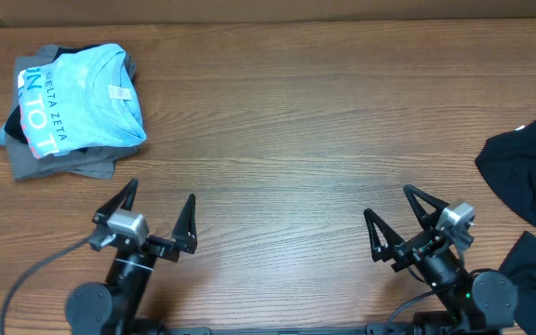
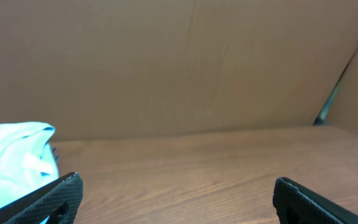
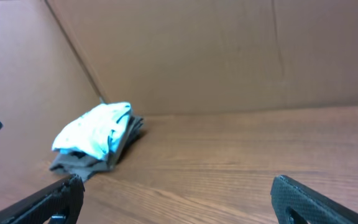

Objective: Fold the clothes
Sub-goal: 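Move the right gripper to the crumpled black t-shirt and grasp it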

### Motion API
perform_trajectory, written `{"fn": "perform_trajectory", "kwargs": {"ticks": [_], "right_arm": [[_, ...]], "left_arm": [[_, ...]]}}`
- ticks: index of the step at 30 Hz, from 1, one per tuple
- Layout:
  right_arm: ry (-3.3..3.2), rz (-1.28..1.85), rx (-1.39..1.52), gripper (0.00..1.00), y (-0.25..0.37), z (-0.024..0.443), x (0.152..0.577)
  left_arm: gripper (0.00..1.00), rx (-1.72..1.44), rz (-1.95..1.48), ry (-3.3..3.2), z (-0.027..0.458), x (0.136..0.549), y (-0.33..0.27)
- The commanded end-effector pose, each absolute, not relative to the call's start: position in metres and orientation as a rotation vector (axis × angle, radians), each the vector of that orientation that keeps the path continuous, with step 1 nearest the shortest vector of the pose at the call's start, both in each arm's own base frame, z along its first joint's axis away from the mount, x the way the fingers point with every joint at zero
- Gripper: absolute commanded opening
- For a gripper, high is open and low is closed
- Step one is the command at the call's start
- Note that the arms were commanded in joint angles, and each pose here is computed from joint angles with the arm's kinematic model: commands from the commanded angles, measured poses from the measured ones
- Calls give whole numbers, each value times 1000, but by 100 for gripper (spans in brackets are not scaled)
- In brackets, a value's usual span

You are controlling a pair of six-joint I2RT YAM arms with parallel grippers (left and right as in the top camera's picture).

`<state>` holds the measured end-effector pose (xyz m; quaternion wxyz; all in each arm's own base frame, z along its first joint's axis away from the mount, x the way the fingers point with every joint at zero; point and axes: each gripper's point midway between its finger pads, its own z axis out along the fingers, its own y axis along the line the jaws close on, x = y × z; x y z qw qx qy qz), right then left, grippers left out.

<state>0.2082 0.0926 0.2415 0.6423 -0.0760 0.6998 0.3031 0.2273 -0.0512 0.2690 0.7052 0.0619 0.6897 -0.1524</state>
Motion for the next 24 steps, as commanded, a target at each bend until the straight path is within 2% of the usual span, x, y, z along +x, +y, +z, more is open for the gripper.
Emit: {"fn": "perform_trajectory", "kwargs": {"ticks": [1, 12, 19, 24], "right_arm": [[1665, 666, -98, 100, 84, 257, 214], [2150, 478, 85, 100, 58, 264, 263], [2294, 495, 5, 100, 68, 276, 310], [2379, 266, 325, 100, 17, 248, 356]], "left_arm": [[100, 140, -302, 1594, 294, 236, -48], [100, 80, -368, 2149, 312, 293, -51], [100, 134, -534, 2245, 318, 321, -73], [100, 128, -540, 2268, 310, 335, -74]]}}
